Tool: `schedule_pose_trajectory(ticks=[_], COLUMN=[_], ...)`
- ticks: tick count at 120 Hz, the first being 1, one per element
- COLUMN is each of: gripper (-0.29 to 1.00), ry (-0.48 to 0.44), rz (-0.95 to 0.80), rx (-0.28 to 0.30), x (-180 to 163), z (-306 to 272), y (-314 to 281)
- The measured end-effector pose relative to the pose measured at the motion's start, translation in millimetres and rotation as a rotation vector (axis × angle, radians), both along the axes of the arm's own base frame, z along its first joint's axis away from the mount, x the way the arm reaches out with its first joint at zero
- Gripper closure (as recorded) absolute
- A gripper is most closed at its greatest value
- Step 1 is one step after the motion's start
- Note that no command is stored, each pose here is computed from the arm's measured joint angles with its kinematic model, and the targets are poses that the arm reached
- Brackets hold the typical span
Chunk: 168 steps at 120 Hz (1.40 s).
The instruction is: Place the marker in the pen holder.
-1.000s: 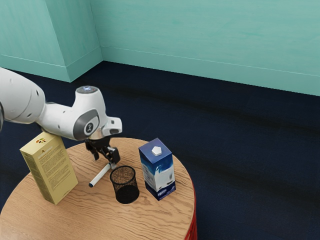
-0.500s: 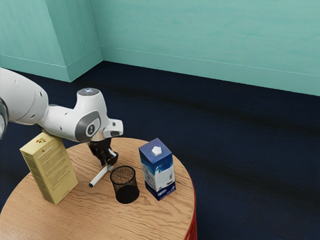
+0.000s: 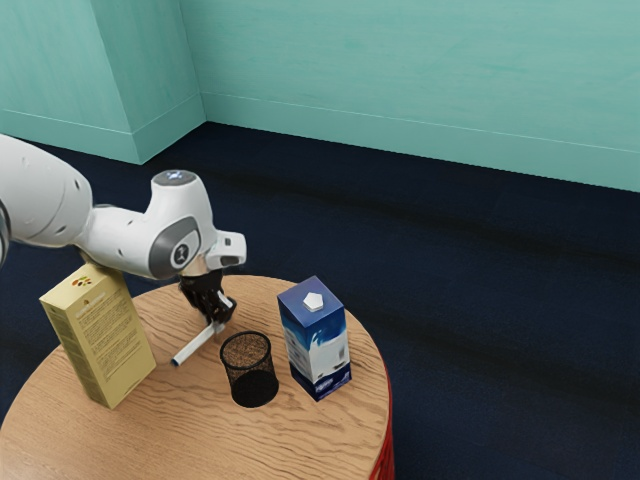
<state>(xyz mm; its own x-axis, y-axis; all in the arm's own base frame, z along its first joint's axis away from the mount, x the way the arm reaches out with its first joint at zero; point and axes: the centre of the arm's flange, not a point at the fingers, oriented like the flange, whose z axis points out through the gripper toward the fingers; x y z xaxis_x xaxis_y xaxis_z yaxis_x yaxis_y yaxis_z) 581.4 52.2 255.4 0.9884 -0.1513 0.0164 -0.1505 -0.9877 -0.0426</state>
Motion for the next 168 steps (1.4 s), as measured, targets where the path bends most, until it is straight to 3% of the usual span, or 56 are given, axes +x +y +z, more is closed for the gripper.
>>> schedule_pose_trajectory(ticks=[20,41,72,98,123,162,168], gripper=[0.72,0.74,0.75,0.75,0.76,0.75,0.67], ry=[-0.15,-0.379,-0.565,-0.63,-0.623,-0.522,-0.505], rz=[-0.002,-0.034,-0.097,-0.166,-0.215,-0.249,-0.251], rx=[0.001,-0.014,-0.024,-0.02,-0.008,-0.008,-0.01], x=[-4,-48,-93,-132,-168,-172,-169], z=[61,133,188,209,197,152,145], y=[-1,-23,-57,-86,-104,-117,-118])
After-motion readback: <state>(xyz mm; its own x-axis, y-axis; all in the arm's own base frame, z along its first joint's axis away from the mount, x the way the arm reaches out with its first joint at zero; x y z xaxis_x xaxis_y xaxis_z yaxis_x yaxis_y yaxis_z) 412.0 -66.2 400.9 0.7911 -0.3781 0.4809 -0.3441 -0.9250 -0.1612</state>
